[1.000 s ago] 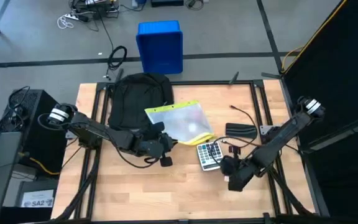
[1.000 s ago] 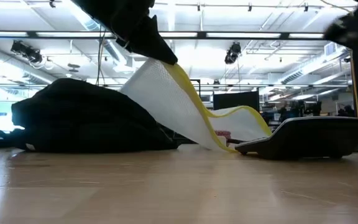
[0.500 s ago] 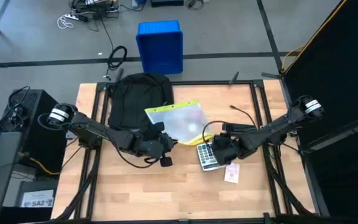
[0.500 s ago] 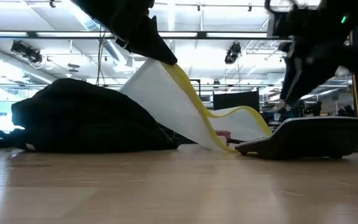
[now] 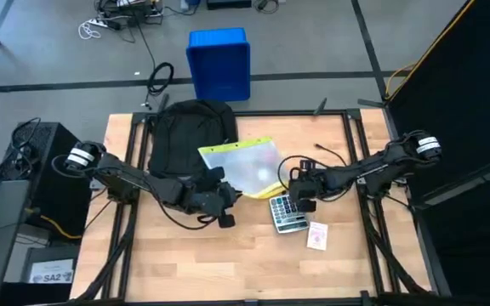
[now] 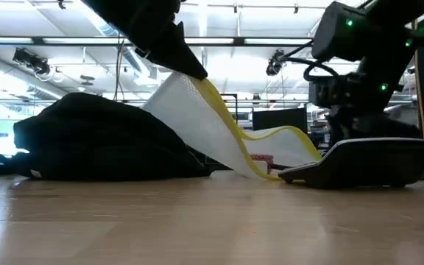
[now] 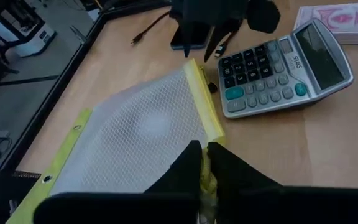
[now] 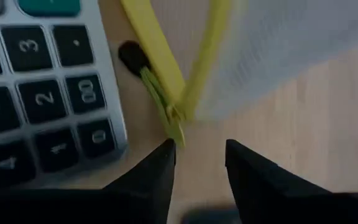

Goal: Unpack backpack
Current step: Close the zip lock bag

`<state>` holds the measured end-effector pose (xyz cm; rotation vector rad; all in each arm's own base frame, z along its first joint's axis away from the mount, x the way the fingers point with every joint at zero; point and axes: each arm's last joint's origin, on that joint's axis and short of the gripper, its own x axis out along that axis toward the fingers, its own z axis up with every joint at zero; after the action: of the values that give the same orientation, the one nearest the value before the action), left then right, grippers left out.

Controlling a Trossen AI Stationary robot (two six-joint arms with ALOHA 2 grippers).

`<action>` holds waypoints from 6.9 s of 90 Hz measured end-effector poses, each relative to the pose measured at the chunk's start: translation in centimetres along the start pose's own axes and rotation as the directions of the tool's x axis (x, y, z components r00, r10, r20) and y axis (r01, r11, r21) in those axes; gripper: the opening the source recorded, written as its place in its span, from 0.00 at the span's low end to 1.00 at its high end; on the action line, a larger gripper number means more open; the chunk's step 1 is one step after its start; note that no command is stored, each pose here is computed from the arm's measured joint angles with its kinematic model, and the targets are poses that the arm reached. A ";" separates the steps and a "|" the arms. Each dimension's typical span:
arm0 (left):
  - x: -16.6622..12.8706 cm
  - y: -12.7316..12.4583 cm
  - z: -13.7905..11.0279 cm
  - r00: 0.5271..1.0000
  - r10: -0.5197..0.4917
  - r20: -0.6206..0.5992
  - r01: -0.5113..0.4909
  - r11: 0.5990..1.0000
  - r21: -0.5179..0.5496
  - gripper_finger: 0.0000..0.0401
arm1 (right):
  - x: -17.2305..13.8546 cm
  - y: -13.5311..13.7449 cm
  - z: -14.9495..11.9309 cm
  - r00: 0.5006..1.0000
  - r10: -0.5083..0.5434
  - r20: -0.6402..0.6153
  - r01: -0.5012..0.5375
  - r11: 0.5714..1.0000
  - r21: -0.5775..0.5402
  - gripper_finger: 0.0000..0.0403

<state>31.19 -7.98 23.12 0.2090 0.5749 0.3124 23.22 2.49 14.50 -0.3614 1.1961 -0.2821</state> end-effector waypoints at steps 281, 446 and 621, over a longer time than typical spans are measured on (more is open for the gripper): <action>-5.3 3.6 3.8 0.951 0.204 0.231 -0.174 0.974 -0.144 0.00 | -10.8 -0.7 3.1 0.873 0.023 0.487 -0.116 0.980 0.160 0.04; -5.3 3.7 3.9 0.950 0.206 0.233 -0.180 0.976 -0.125 0.00 | -1.3 5.9 5.5 0.897 -0.284 0.339 0.298 0.955 0.011 0.44; -5.3 3.8 3.9 0.944 0.238 0.230 -0.224 0.971 -0.086 0.00 | -4.1 6.4 10.0 0.973 -0.158 0.170 0.203 0.935 -0.291 0.43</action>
<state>28.33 -6.73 30.01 0.2542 0.3014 0.5241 31.36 11.16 18.54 -0.7551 1.0655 -0.2246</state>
